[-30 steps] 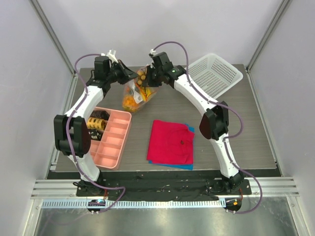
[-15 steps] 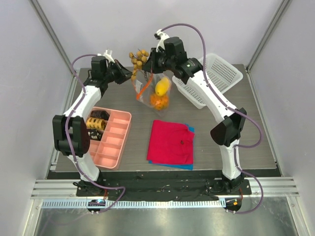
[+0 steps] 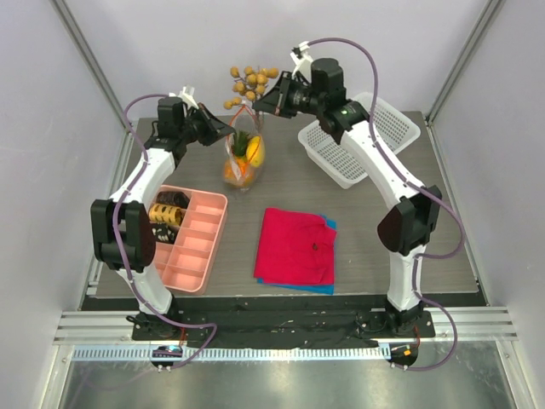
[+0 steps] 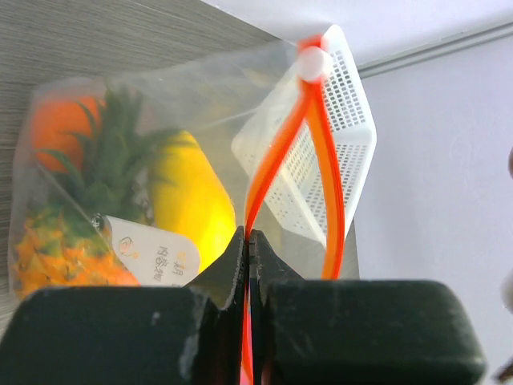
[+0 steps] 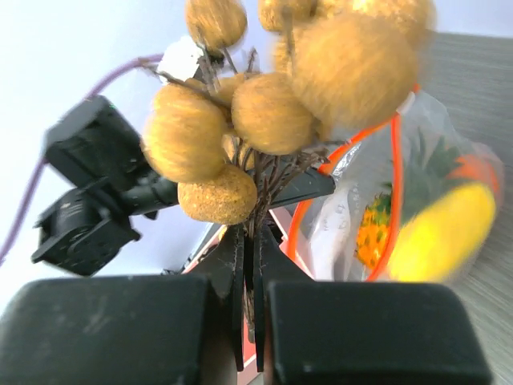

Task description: Open the zip-top bag and remove the fake food

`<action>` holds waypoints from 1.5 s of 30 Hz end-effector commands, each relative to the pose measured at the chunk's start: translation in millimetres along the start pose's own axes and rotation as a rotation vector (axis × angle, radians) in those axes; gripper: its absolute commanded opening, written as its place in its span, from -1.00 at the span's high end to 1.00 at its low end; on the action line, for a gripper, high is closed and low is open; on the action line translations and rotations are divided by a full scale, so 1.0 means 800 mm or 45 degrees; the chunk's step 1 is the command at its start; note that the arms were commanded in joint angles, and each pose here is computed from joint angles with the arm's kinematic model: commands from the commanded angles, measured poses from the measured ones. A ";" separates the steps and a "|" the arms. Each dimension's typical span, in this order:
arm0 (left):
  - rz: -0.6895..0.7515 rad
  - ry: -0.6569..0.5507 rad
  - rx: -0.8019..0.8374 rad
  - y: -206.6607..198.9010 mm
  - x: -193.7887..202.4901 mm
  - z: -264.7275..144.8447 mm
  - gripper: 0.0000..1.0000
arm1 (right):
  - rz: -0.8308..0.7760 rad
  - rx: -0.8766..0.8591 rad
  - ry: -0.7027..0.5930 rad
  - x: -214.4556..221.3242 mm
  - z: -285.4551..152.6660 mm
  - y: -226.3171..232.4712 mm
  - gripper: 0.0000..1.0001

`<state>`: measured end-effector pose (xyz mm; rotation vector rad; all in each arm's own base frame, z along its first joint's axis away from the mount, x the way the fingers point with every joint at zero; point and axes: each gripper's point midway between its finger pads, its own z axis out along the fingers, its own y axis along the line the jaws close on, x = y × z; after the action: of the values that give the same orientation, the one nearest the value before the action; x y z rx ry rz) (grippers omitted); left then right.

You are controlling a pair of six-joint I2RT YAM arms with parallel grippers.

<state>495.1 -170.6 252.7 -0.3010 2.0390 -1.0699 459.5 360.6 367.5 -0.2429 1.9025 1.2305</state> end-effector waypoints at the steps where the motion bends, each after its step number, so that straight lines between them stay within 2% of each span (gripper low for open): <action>1: 0.027 -0.039 0.043 -0.017 -0.013 -0.011 1.00 | -0.102 -0.153 -0.238 -0.085 -0.088 0.063 0.98; 2: 0.023 -0.035 0.042 -0.016 -0.012 -0.010 1.00 | -0.070 -0.156 -0.279 -0.100 -0.108 0.058 0.98; 4: 0.022 -0.033 0.040 -0.015 -0.011 -0.009 1.00 | -0.040 -0.111 -0.281 -0.098 -0.117 0.034 0.97; 7: 0.022 -0.030 0.042 -0.016 -0.010 -0.009 1.00 | -0.018 0.049 -0.311 -0.104 -0.140 -0.020 0.98; 8: 0.022 -0.031 0.044 -0.016 -0.011 -0.009 1.00 | -0.008 0.139 -0.324 -0.111 -0.150 -0.054 0.98; 9: 0.019 -0.030 0.043 -0.015 -0.011 -0.009 1.00 | 0.018 0.255 -0.261 -0.094 -0.149 -0.095 0.97; 13: 0.020 -0.032 0.064 -0.022 -0.013 -0.011 1.00 | 0.025 0.705 -0.222 -0.073 -0.179 -0.232 0.98; 16: 0.017 -0.025 0.085 -0.028 -0.011 -0.012 1.00 | 0.038 0.910 -0.152 -0.044 -0.190 -0.306 0.98; 23: 0.002 -0.046 0.119 -0.037 -0.015 -0.015 1.00 | 0.118 1.180 -0.062 0.010 -0.195 -0.410 0.97; 26: -0.002 -0.049 0.126 -0.038 -0.017 -0.015 1.00 | 0.124 1.273 -0.024 0.030 -0.200 -0.437 0.80; 27: -0.004 -0.044 0.123 -0.037 -0.015 -0.015 1.00 | 0.124 1.308 -0.013 0.035 -0.205 -0.443 0.46; 29: -0.008 -0.044 0.123 -0.036 -0.015 -0.014 1.00 | 0.117 1.344 0.010 0.038 -0.209 -0.448 0.08; 30: -0.006 -0.044 0.123 -0.036 -0.015 -0.014 1.00 | 0.107 1.364 0.022 0.039 -0.212 -0.447 -0.22; 33: -0.010 -0.043 0.125 -0.037 -0.015 -0.014 1.00 | -0.004 1.432 0.002 0.018 -0.224 -0.420 -0.61; 38: -0.019 -0.037 0.133 -0.039 -0.013 -0.014 1.00 | -0.188 1.421 -0.080 -0.026 -0.211 -0.333 -0.73; 45: -0.013 -0.023 0.140 -0.042 -0.007 -0.011 1.00 | -0.459 0.974 -0.112 -0.033 -0.099 -0.143 -0.69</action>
<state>494.0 -176.4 259.5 -0.3348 2.0202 -1.1409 523.1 162.4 218.1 0.0798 2.2237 0.0817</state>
